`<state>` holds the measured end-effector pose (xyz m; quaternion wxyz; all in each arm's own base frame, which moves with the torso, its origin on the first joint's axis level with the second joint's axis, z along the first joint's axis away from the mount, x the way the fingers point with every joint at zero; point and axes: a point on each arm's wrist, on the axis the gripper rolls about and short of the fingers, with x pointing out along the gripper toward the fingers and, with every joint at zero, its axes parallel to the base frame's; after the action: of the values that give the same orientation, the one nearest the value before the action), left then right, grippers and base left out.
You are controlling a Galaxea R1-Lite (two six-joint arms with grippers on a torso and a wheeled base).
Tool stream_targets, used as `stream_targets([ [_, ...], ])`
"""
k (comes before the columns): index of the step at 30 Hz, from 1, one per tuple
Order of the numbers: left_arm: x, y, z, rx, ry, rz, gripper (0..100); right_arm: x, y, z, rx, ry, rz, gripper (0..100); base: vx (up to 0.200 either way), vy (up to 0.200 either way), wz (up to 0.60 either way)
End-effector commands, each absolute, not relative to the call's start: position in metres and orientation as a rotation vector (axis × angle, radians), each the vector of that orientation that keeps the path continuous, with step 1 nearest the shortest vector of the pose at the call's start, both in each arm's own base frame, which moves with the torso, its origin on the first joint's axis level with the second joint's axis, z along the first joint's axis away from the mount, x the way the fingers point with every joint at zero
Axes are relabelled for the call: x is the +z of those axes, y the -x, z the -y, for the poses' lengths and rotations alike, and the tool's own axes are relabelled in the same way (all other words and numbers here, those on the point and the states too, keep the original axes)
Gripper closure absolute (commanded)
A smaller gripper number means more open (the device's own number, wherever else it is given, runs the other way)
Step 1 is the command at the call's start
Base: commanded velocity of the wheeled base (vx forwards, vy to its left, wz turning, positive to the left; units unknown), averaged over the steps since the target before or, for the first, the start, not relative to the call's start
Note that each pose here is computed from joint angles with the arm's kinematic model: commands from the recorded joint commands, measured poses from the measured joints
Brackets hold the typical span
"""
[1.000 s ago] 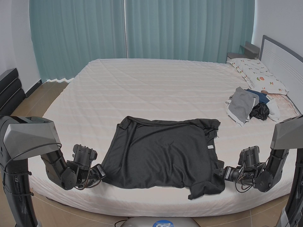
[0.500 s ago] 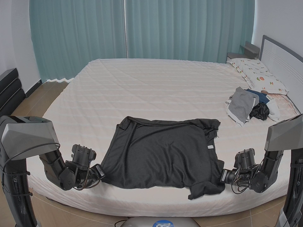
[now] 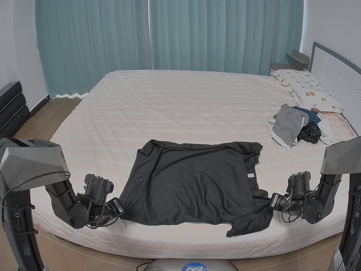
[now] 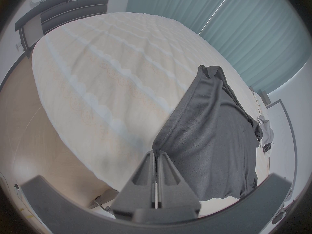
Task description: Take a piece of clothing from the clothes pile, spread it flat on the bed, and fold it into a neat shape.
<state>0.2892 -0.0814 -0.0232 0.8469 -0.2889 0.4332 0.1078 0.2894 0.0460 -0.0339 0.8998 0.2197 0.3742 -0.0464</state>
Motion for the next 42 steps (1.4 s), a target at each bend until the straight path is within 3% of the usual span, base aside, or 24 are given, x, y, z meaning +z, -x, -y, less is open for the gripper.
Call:
stream_targets([
  [1, -0.020, -0.287, 0.081, 0.224, 0.609, -0.908, 100, -0.027, -0.295, -0.037, -0.116, -0.471, -0.735, 100, 0.000, 0.000, 0.00],
  [19, -0.006, -0.258, 0.076, 0.209, 0.469, -1.008, 100, -0.004, -0.300, 0.003, -0.204, -0.499, -0.628, 100, 0.000, 0.000, 0.00],
  [29, -0.005, -0.247, 0.073, 0.222, 0.391, -1.103, 100, 0.020, -0.274, 0.003, -0.151, -0.367, -0.625, 100, 0.000, 0.000, 0.00],
  [36, 0.011, -0.245, 0.069, 0.202, 0.396, -1.055, 100, 0.041, -0.259, 0.004, -0.134, -0.317, -0.599, 100, 0.000, 0.000, 0.00],
  [42, 0.025, -0.237, 0.066, 0.206, 0.375, -1.082, 100, 0.066, -0.234, 0.001, -0.061, -0.293, -0.677, 100, 0.000, 0.000, 0.00],
])
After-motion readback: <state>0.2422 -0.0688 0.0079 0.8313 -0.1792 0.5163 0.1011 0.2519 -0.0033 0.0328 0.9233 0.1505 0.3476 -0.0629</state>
